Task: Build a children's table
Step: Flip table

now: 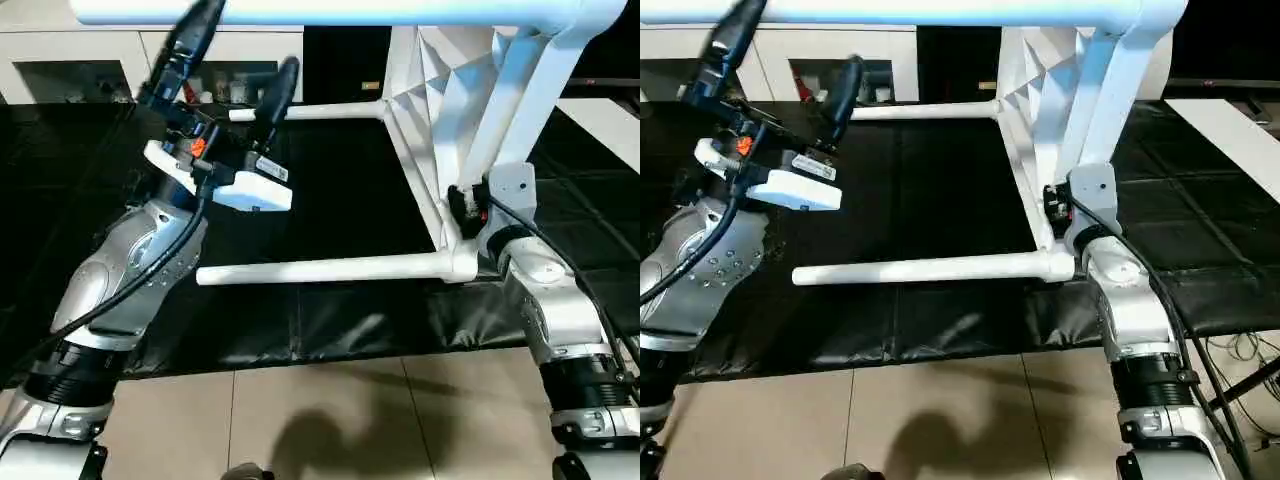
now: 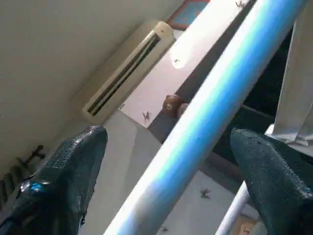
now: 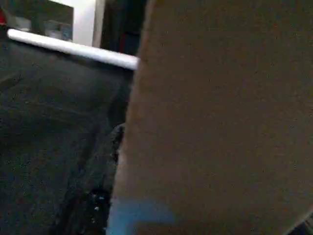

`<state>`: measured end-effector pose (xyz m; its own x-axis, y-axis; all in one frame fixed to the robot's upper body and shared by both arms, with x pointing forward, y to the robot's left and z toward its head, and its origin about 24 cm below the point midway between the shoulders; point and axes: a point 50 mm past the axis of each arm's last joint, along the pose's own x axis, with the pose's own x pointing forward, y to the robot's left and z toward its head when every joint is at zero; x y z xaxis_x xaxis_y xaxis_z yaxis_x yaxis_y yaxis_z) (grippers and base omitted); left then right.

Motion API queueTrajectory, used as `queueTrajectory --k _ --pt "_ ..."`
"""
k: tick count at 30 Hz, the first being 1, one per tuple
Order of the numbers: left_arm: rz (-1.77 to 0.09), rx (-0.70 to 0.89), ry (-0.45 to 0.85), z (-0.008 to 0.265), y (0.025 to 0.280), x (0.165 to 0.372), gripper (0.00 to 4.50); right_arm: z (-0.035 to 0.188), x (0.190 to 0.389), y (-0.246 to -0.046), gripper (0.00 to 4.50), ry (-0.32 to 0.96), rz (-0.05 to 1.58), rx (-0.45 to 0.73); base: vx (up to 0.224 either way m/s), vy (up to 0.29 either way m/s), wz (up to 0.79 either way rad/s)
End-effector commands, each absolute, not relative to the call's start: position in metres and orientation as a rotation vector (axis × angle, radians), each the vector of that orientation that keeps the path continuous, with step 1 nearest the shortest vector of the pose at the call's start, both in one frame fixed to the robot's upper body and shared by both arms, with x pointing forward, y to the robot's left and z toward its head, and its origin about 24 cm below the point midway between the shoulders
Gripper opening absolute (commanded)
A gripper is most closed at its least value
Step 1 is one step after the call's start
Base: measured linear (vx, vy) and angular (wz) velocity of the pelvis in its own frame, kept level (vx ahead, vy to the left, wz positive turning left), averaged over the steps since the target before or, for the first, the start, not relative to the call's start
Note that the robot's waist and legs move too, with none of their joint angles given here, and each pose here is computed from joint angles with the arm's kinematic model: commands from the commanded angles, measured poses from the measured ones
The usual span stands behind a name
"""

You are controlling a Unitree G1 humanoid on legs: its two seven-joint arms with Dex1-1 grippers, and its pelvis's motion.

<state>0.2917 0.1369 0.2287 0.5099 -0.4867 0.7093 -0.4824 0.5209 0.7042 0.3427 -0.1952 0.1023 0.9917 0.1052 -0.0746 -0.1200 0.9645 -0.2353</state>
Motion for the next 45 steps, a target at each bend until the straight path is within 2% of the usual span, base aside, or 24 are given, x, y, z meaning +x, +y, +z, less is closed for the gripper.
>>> queueTrajectory --k 1,4,7,8,12,14,16,21,24,27,28,31,33,35,38,39,40,42,44,45 --pt "0.023 1.122 -1.062 0.23 0.139 0.301 4.5 0.11 0.346 -0.193 2.12 0.031 0.135 -0.29 0.0 0.0 0.0" --pt "0.069 1.17 -0.985 0.231 0.143 0.318 4.5 0.113 0.347 -0.191 2.06 0.022 0.15 -0.317 0.0 0.0 0.0" --pt "0.125 1.167 -0.981 0.237 0.145 0.325 4.5 0.114 0.348 -0.189 2.06 0.018 0.156 -0.329 0.0 0.0 0.0" --pt "0.132 1.161 -0.984 0.239 0.145 0.326 4.23 0.115 0.348 -0.19 2.06 0.017 0.157 -0.337 0.0 0.0 0.0" --pt "0.156 1.125 -1.0 0.248 0.146 0.33 4.1 0.117 0.349 -0.19 2.06 0.011 0.159 -0.366 0.0 0.0 0.0" --pt "0.14 1.102 -1.022 0.253 0.142 0.332 3.8 0.12 0.348 -0.193 2.06 0.013 0.163 -0.403 0.0 0.0 0.0" --pt "0.132 1.103 -1.024 0.254 0.14 0.334 3.72 0.121 0.349 -0.195 2.06 0.018 0.164 -0.431 0.0 0.0 0.0" --pt "-0.023 1.058 -0.962 0.251 0.128 0.338 3.27 0.141 0.349 -0.207 2.06 0.044 0.213 -0.572 0.0 0.0 0.0" --pt "-0.153 1.011 -0.906 0.25 0.122 0.337 3.11 0.157 0.35 -0.217 2.06 0.059 0.236 -0.615 0.0 0.0 0.0" --pt "-0.167 1.002 -0.893 0.25 0.123 0.337 2.91 0.162 0.351 -0.219 2.06 0.062 0.246 -0.628 0.0 0.0 0.0" --pt "-0.23 0.961 -0.804 0.248 0.125 0.339 2.81 0.178 0.351 -0.227 2.06 0.077 0.291 -0.692 0.0 0.0 0.0" --pt "-0.248 0.913 -0.699 0.249 0.133 0.342 2.64 0.2 0.351 -0.235 2.06 0.089 0.356 -0.785 0.0 0.0 0.0" --pt "-0.255 0.904 -0.681 0.25 0.134 0.342 2.58 0.203 0.351 -0.236 2.06 0.094 0.366 -0.8 0.0 0.0 0.0" --pt "-0.285 0.874 -0.601 0.249 0.138 0.345 2.44 0.214 0.351 -0.239 2.06 0.103 0.414 -0.856 0.0 0.0 0.0" --pt "-0.419 0.685 -0.443 0.245 0.138 0.343 2.29 0.242 0.354 -0.247 2.06 0.099 0.471 -0.933 0.0 0.0 0.0" --pt "-0.419 0.685 -0.443 0.245 0.138 0.343 2.29 0.242 0.354 -0.247 2.06 0.099 0.471 -0.933 0.0 0.0 0.0" --pt "-0.456 0.599 -0.403 0.247 0.136 0.341 2.18 0.253 0.357 -0.248 2.06 0.084 0.475 -0.903 0.0 0.0 0.0" --pt "-0.47 0.529 -0.375 0.248 0.135 0.34 2.1 0.258 0.358 -0.246 2.06 0.078 0.522 -0.864 0.0 0.0 0.0" --pt "-0.462 0.47 -0.363 0.248 0.134 0.34 2.06 0.264 0.361 -0.243 2.62 0.033 0.507 -0.851 0.0 0.0 0.0" --pt "-0.462 0.47 -0.363 0.248 0.134 0.34 2.06 0.264 0.361 -0.243 2.62 0.033 0.507 -0.851 0.0 0.0 0.0"
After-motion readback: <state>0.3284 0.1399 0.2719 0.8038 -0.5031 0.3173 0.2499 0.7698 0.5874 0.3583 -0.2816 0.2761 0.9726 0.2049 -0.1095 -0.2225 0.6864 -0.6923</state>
